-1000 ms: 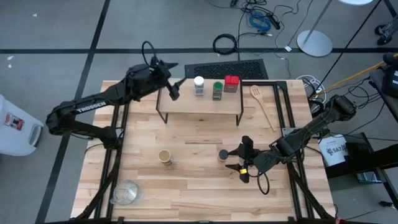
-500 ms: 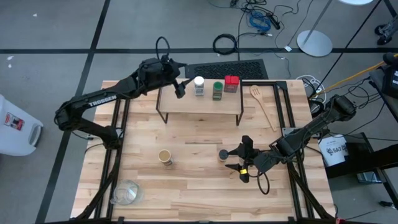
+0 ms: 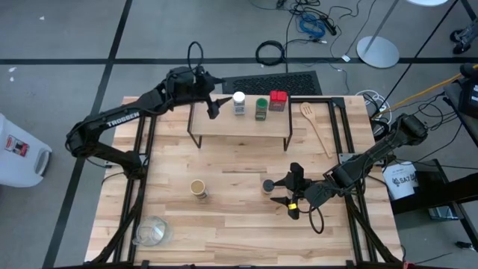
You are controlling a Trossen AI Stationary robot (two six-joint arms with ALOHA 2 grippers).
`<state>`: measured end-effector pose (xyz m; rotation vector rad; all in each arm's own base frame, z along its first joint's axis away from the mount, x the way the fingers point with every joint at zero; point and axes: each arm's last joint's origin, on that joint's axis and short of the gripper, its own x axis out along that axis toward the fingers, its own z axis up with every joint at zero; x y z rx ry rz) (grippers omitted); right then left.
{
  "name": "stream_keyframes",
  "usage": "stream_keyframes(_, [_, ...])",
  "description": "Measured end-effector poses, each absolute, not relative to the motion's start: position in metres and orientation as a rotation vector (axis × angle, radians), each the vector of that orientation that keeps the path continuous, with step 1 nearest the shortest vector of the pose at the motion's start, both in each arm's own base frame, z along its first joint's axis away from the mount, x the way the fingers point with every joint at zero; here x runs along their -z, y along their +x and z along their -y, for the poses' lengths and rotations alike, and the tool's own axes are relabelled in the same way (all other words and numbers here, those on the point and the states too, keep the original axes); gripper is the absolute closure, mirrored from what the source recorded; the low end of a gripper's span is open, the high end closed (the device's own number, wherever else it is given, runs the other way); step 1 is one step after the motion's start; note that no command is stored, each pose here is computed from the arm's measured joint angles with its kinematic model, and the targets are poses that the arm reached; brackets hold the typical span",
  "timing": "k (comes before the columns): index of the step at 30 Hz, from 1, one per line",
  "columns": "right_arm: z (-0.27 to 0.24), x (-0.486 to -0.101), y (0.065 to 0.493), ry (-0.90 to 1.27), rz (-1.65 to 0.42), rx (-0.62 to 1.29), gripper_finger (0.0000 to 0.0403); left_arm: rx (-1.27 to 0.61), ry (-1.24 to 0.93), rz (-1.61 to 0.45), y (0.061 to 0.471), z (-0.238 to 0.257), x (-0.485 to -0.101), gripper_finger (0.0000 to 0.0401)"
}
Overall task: Shelf spices
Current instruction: Remove the white seasoning bottle from the shelf
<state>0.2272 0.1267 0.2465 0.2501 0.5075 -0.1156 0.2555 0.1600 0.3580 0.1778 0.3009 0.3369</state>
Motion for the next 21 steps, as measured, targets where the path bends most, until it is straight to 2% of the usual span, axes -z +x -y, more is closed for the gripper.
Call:
stream_keyframes(3, [-0.127, -0.247, 0.228, 0.255, -0.5, 0.114, 0.0161, -0.283, 0.148, -0.284, 0.251, -0.167, -0.358, 0.0054])
stream_keyframes(10, [-0.126, -0.247, 0.228, 0.255, -0.5, 0.115, 0.0161, -0.29, 0.153, -0.294, 0.246, -0.178, -0.355, 0.0007])
stream_keyframes(21, [-0.126, -0.247, 0.228, 0.255, -0.499, 0.119, 0.0161, -0.225, 0.096, -0.38, 0.269, -0.194, -0.32, 0.0003])
